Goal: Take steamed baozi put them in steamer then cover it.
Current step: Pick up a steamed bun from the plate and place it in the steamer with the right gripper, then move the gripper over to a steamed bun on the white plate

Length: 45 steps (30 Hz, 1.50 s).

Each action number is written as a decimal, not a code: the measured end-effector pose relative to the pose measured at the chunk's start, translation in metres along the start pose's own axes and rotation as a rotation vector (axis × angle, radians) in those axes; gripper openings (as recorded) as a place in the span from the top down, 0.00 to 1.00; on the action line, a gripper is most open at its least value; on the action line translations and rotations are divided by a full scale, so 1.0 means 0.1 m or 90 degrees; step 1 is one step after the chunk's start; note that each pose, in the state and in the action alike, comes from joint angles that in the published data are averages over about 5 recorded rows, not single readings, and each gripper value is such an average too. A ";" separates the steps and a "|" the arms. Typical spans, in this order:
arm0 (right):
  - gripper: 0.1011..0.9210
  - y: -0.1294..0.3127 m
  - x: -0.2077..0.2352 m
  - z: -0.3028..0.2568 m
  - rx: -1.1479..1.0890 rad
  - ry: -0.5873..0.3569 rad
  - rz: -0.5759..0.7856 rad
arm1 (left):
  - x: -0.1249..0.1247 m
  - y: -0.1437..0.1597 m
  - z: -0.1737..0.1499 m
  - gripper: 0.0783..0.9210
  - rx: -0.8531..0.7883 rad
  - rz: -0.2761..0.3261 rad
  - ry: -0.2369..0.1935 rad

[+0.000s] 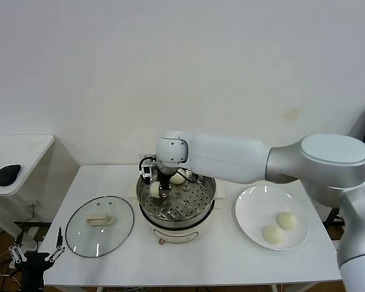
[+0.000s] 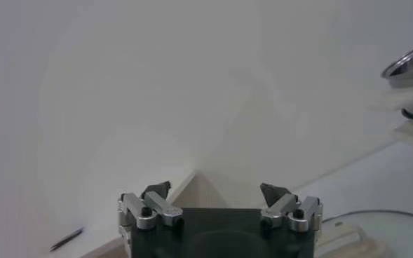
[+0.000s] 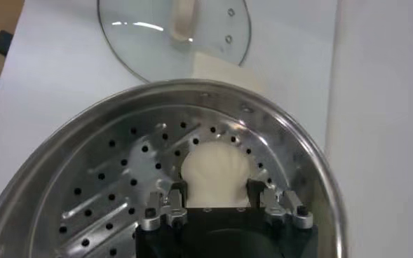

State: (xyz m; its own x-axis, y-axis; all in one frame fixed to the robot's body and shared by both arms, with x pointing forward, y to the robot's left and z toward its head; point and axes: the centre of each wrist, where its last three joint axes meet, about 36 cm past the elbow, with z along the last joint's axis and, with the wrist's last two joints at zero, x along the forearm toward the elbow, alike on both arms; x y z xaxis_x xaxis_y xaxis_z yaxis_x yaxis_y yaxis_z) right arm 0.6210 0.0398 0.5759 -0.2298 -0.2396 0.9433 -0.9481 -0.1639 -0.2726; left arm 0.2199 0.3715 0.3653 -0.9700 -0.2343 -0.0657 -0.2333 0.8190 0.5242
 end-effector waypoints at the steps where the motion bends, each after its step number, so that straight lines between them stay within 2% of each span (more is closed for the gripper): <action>1: 0.43 0.00 -0.02 0.00 -0.002 -0.001 -0.001 | 0.00 0.00 0.00 0.12 0.000 -0.001 0.000; 8: 0.19 -0.02 0.03 0.04 -0.009 -0.006 0.001 | 0.01 -0.01 0.00 0.12 0.001 -0.002 -0.002; 11: 0.13 -0.06 0.17 0.09 -0.007 -0.008 0.006 | 0.00 -0.01 -0.01 0.12 0.001 -0.001 -0.004; 19: 0.12 -0.13 0.86 0.47 0.020 -0.003 0.020 | -0.05 0.00 -0.04 0.12 -0.001 0.003 -0.011; 28: 0.12 0.17 1.39 1.45 0.053 0.038 0.005 | -0.09 0.00 -0.04 0.12 -0.005 0.016 -0.013; 35: 0.12 0.66 1.47 2.31 0.058 0.067 -0.008 | -0.05 -0.05 -0.04 0.12 -0.008 0.029 -0.011; 45: 0.12 1.39 1.24 3.24 0.040 0.087 -0.040 | 0.01 -0.14 -0.03 0.12 -0.009 0.040 -0.005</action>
State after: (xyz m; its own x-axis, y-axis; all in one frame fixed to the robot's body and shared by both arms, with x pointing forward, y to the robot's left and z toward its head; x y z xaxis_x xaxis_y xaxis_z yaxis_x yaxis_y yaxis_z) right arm 0.5319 -0.3223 0.5940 -0.2021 -0.0947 0.9748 -0.9470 -0.2347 -0.2192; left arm 0.2223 0.3587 0.3605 -0.9833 -0.1778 -0.0391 -0.1705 0.8242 0.5400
